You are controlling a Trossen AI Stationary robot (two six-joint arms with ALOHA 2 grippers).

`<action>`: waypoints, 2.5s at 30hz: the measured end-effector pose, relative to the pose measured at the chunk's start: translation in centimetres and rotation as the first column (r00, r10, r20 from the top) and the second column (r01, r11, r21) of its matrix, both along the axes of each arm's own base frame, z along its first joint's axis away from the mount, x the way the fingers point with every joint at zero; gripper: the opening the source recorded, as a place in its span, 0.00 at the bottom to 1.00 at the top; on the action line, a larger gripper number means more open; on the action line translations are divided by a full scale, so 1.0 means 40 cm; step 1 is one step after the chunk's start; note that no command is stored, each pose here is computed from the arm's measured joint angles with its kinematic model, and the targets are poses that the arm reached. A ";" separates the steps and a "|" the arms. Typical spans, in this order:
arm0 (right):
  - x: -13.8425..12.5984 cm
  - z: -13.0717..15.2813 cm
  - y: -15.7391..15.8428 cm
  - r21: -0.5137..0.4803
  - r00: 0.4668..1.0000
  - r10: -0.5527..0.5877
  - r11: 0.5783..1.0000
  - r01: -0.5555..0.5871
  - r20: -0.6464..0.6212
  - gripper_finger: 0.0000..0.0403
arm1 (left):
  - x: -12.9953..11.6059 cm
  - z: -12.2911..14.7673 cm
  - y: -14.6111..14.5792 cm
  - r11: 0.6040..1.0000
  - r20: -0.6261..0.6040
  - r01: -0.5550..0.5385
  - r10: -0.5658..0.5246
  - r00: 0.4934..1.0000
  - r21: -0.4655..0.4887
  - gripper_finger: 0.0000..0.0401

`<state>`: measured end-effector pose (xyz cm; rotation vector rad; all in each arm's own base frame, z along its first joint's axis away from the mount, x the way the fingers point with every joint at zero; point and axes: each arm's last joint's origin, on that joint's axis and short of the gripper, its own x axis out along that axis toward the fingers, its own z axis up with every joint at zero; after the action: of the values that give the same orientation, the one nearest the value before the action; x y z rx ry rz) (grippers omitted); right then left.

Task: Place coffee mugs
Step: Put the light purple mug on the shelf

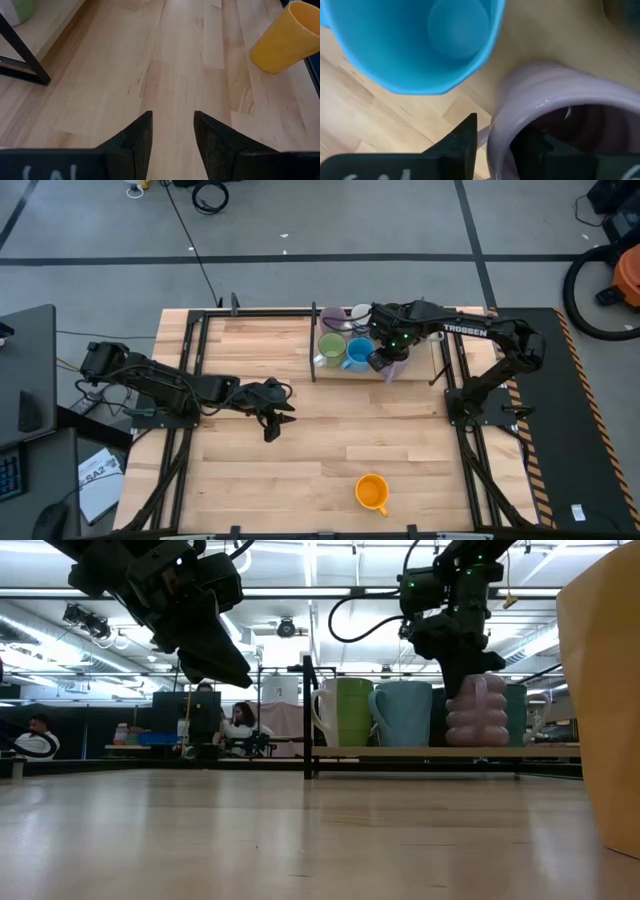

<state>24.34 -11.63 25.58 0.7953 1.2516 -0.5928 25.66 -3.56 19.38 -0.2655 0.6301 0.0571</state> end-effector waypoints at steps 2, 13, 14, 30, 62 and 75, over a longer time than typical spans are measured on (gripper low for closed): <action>-0.001 0.000 -0.004 -0.002 1.000 -0.004 1.000 0.004 0.003 0.31 | 0.000 0.000 0.000 1.000 0.000 0.000 0.000 1.000 0.000 0.38; -0.013 0.001 -0.028 -0.005 1.000 -0.022 1.000 0.022 0.008 0.31 | 0.000 0.000 0.000 1.000 0.000 0.000 0.000 1.000 0.000 0.38; -0.014 0.001 -0.029 0.001 1.000 -0.021 1.000 0.021 0.012 0.31 | 0.000 0.000 0.000 1.000 0.000 0.000 0.000 1.000 0.000 0.38; -0.020 0.023 -0.036 0.005 0.995 -0.025 1.000 0.025 0.096 0.31 | 0.000 0.000 0.000 1.000 0.000 0.000 0.000 1.000 0.000 0.38; -0.151 0.193 0.219 -0.127 0.973 0.073 0.991 -0.046 0.221 0.31 | 0.000 0.000 0.000 1.000 -0.001 0.000 0.000 1.000 0.000 0.38; -0.068 0.119 0.257 -0.179 0.995 0.097 0.980 -0.090 0.027 0.31 | 0.000 0.000 0.000 1.000 -0.001 0.000 0.000 1.000 0.000 0.38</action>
<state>21.61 -1.35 30.36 0.5927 1.1784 -0.6022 25.66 -3.55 19.38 -0.2658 0.6309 0.0575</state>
